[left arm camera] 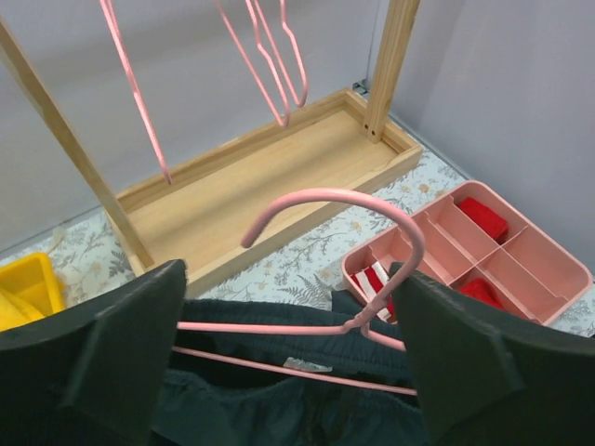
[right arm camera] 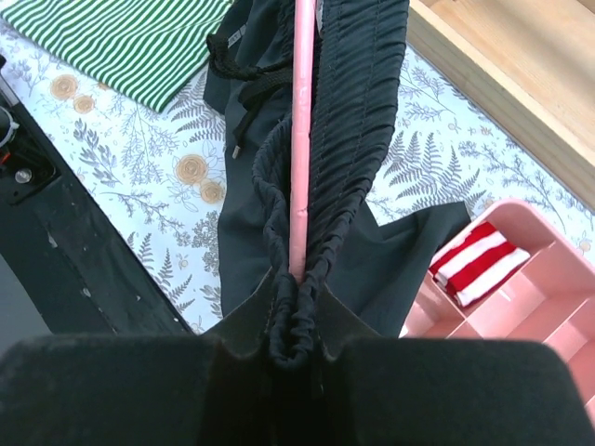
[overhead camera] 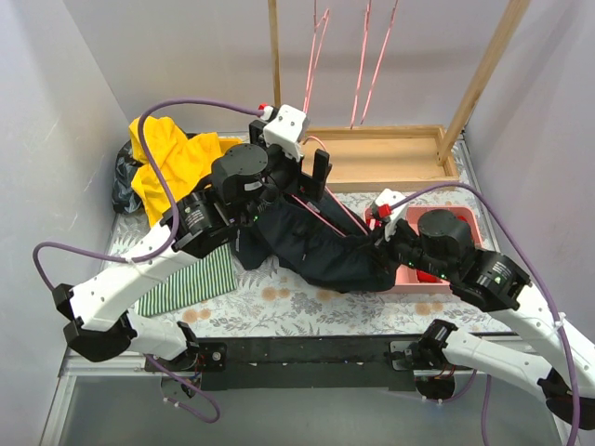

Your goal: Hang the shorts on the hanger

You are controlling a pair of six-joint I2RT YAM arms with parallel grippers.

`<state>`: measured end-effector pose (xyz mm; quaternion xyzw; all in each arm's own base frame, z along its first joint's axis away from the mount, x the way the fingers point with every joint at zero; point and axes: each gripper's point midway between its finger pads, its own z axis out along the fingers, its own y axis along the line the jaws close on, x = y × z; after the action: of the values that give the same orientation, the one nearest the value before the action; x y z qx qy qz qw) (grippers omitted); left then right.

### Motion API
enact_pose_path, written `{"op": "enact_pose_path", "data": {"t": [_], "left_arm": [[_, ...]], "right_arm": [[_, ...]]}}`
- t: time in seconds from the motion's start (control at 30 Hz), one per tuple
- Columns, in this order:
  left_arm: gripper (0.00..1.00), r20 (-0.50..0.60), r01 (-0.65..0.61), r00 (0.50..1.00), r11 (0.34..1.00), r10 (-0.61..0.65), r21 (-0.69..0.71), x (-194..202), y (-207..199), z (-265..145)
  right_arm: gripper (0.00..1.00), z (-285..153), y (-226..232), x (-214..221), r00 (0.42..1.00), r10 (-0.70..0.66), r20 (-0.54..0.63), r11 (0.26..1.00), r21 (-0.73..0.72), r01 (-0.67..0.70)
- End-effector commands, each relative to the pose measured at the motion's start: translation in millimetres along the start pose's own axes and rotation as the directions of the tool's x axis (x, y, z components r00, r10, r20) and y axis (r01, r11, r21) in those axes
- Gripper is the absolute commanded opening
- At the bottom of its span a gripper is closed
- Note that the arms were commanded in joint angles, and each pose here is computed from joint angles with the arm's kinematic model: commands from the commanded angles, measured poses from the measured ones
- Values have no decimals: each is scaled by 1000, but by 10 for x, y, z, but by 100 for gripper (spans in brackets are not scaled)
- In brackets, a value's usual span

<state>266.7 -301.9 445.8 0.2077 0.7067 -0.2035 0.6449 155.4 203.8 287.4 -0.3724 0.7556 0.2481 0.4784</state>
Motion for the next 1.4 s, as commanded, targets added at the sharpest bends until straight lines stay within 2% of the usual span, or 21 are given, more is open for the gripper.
{"op": "enact_pose_path", "data": {"t": [0.0, 0.2, 0.37, 0.6, 0.83, 0.97, 1.07, 1.1, 1.17, 1.23, 1.37], "left_arm": [[98, 105, 69, 992, 997, -72, 35, -366, 19, -207], [98, 193, 123, 971, 988, -138, 87, -711, 43, -461], [98, 288, 190, 935, 978, -208, 90, -996, 174, -701], [98, 328, 205, 917, 974, -226, 99, -1086, 218, -801], [98, 324, 219, 916, 971, -239, 97, -1023, 224, -794], [98, 309, 229, 917, 967, -251, 108, -932, 189, -759], [98, 300, 239, 917, 964, -263, 115, -896, 174, -753], [98, 294, 239, 919, 964, -263, 115, -865, 164, -738], [98, 290, 244, 918, 962, -270, 123, -853, 154, -745], [98, 286, 250, 918, 960, -275, 124, -824, 155, -752], [98, 280, 259, 917, 957, -285, 129, -774, 177, -815]], "right_arm": [[1, -146, -71, -164, 989, 72, 130, 996, 51, -79], [1, -244, -147, 40, 977, 158, 146, 979, 104, -174], [1, -361, -228, 163, 964, 209, 165, 960, 154, -235], [1, -451, -288, 328, 947, 264, 181, 935, 193, -297], [1, -550, -522, 422, 862, 418, 286, 812, 309, -496], [1, -575, -653, 222, 780, 466, 417, 734, 310, -604], [1, -591, -775, 2, 751, 463, 471, 686, 346, -640], [1, -489, -813, -14, 761, 464, 453, 669, 384, -637], [1, -524, -905, -216, 752, 442, 490, 642, 413, -646], [1, -423, -998, -307, 774, 415, 478, 617, 477, -626], [1, -366, -1178, -639, 787, 362, 500, 590, 530, -609]]}}
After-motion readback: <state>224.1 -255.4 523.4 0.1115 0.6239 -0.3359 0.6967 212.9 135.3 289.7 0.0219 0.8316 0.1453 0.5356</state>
